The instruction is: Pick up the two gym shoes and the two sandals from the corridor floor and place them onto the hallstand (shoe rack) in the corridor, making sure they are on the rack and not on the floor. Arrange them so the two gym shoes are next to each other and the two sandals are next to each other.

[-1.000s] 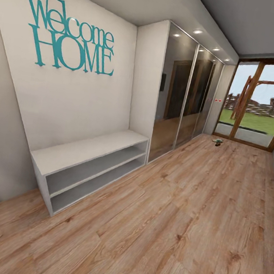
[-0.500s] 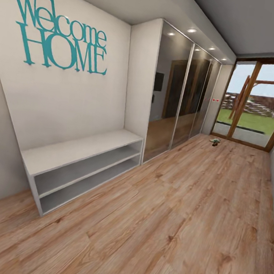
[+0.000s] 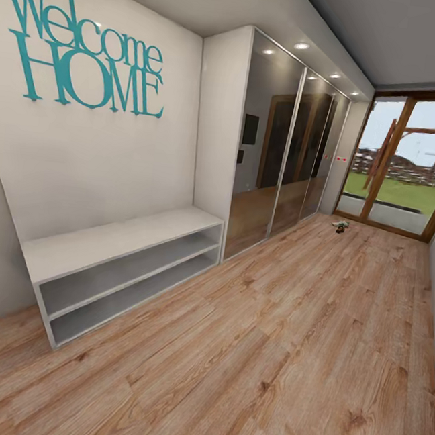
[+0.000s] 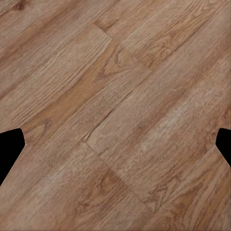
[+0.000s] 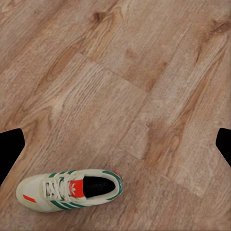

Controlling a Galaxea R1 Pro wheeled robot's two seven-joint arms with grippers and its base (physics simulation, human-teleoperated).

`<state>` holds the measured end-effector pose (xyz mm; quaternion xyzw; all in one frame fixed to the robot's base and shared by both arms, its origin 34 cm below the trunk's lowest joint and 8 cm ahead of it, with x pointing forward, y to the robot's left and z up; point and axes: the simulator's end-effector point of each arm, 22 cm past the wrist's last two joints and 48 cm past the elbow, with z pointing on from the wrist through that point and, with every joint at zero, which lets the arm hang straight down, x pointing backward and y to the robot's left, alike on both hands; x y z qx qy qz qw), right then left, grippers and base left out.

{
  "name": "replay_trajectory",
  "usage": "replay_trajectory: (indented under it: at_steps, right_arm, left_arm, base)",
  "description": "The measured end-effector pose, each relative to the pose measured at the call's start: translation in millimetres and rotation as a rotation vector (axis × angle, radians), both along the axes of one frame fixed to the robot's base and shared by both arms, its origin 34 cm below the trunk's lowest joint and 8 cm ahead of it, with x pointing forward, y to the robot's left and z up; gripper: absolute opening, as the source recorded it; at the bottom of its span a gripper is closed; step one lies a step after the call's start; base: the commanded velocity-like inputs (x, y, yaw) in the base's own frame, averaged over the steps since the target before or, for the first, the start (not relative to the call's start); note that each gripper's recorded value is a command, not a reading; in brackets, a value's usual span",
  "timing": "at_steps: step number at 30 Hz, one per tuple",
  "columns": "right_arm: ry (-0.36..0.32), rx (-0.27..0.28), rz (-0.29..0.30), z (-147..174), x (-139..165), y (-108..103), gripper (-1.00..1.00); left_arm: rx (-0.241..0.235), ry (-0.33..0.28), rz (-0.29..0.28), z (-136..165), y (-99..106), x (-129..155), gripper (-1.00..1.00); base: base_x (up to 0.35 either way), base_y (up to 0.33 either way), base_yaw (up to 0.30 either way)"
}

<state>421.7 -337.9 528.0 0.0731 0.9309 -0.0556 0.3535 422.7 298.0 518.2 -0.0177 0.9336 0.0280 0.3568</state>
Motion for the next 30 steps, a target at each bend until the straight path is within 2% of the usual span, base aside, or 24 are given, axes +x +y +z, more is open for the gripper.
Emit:
replay_trajectory:
  at_steps: [18,30]
  right_arm:
    - [0.000,0.000,0.001,0.0,0.1,0.1,1.00]
    - [-0.001,0.004,-0.001,0.0,0.6,2.3,1.00]
  left_arm:
    - [0.000,0.000,0.000,0.0,-0.6,0.2,1.00]
    - [0.000,-0.001,0.000,0.2,-0.4,0.5,1.00]
  base:
    - [0.004,-0.009,0.000]
    - [0.000,-0.199,0.000]
